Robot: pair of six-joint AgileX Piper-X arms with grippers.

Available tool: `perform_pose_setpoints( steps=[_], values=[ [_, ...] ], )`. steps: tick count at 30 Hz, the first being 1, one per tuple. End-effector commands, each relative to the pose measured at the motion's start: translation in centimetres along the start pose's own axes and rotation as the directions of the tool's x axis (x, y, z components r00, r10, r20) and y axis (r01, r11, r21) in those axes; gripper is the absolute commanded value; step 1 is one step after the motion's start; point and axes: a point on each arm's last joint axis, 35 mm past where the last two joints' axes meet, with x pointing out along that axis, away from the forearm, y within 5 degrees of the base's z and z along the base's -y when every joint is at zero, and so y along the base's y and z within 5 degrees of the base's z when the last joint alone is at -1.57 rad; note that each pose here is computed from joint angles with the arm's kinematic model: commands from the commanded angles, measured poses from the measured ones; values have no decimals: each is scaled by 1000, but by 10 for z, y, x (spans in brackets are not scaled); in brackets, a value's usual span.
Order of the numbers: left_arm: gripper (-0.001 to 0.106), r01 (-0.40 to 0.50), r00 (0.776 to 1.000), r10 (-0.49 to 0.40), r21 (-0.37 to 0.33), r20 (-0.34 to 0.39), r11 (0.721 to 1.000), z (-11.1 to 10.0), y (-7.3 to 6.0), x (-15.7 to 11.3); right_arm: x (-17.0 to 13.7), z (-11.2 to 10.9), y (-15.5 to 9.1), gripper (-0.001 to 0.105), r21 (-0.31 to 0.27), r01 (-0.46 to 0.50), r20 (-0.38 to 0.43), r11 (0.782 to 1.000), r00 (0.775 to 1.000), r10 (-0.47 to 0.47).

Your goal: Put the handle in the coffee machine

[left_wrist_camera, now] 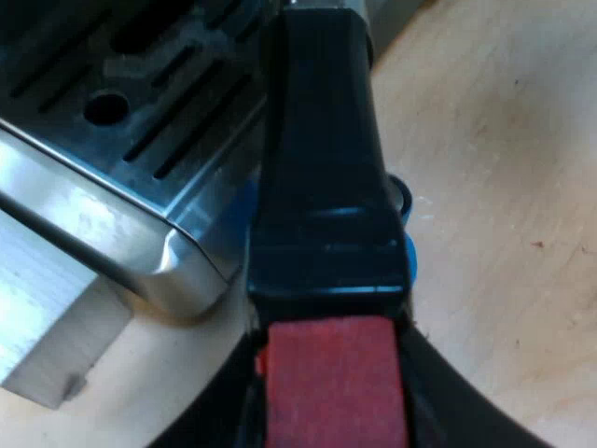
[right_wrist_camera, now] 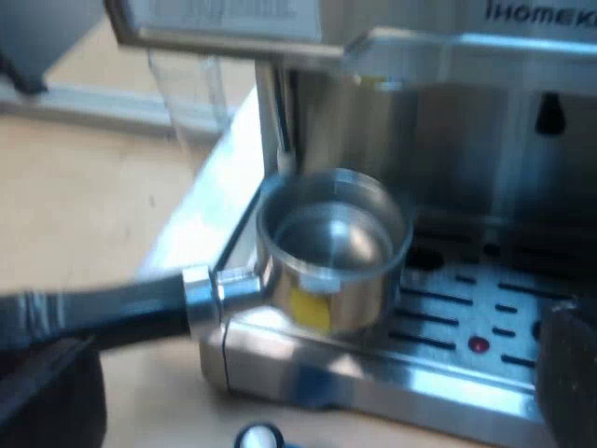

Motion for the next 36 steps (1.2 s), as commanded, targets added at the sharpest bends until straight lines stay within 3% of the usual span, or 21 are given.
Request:
perform_pose_setpoints(
  steps=[1,4,9,13,16,26,36],
  values=[
    [0,41,998,-42,44,41,998,5,3,1,-2,1,1,94,22,35,55,999,998,-36],
    [0,72,997,-73,48,37,996,3,7,6,-2,-4,3,94,21,30,67,999,997,-31],
    [0,108,993,-109,36,49,994,13,19,10,9,-9,17,94,-53,29,111,998,994,-23],
    [0,127,991,-128,29,47,992,21,30,13,15,-11,24,94,-69,37,133,997,991,-27],
    [0,139,990,-140,32,35,990,25,40,18,24,-17,32,94,-43,99,152,994,984,-92],
    [0,184,981,-185,25,53,983,35,58,26,26,-18,33,94,-46,103,148,994,984,-95],
    [0,190,980,-192,36,56,981,37,64,29,33,-15,26,94,-13,140,154,990,979,-136]
  ],
)
